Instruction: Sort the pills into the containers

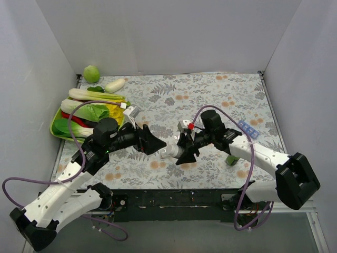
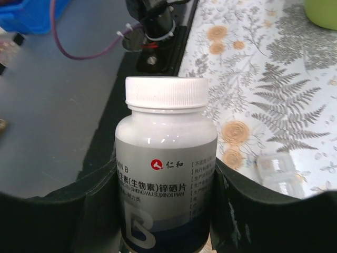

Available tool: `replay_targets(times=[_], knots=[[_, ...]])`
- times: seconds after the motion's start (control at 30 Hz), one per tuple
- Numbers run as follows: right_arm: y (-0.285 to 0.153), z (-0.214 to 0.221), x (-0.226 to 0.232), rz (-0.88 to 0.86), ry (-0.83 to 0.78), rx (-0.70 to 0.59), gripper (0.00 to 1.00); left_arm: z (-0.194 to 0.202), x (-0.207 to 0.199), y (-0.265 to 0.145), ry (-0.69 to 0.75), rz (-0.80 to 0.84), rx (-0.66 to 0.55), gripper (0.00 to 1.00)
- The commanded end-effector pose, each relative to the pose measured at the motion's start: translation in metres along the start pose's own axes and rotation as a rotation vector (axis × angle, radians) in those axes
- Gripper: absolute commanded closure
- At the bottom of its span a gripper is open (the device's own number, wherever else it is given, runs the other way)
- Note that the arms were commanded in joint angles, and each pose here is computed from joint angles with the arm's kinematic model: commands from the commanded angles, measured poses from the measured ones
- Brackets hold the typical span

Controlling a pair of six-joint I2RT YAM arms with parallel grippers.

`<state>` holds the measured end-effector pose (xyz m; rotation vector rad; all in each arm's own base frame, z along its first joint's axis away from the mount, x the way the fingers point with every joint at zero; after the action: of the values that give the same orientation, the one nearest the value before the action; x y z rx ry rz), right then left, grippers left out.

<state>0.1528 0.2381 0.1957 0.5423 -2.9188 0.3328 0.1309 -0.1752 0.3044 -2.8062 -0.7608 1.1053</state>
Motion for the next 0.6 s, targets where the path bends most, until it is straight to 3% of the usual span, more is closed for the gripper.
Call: replay_targets(times=[0.0, 0.23, 0.4, 0.57], knots=[[-0.010, -0.011, -0.005, 0.104, -0.174, 0.077, 0.99, 0.003, 0.002, 0.009, -0.371, -0.109, 0.004, 0.02], [-0.023, -0.014, -0.020, 0.269, -0.275, 0.192, 0.99, 0.004, -0.005, 0.013, -0.706, -0.020, -0.074, 0.02], [-0.028, -0.016, -0.024, 0.320, -0.308, 0.226, 0.99, 0.003, 0.002, 0.024, -0.847, -0.095, -0.058, 0.02], [-0.030, -0.016, -0.026, 0.343, -0.322, 0.246, 0.99, -0.002, 0.004, 0.035, -0.899, -0.134, -0.029, 0.02]])
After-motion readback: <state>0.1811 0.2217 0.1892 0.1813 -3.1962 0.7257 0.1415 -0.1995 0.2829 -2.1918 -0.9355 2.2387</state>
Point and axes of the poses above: each gripper's point midway between its finger pads, its own y axis out along the fingers, its own x axis along the line the jaws close on, z = x × y, the point moved 8 cm from there along -y, back along the fingers, and after that the axes turned 7 degrees about -y, right-handed, at the moved point
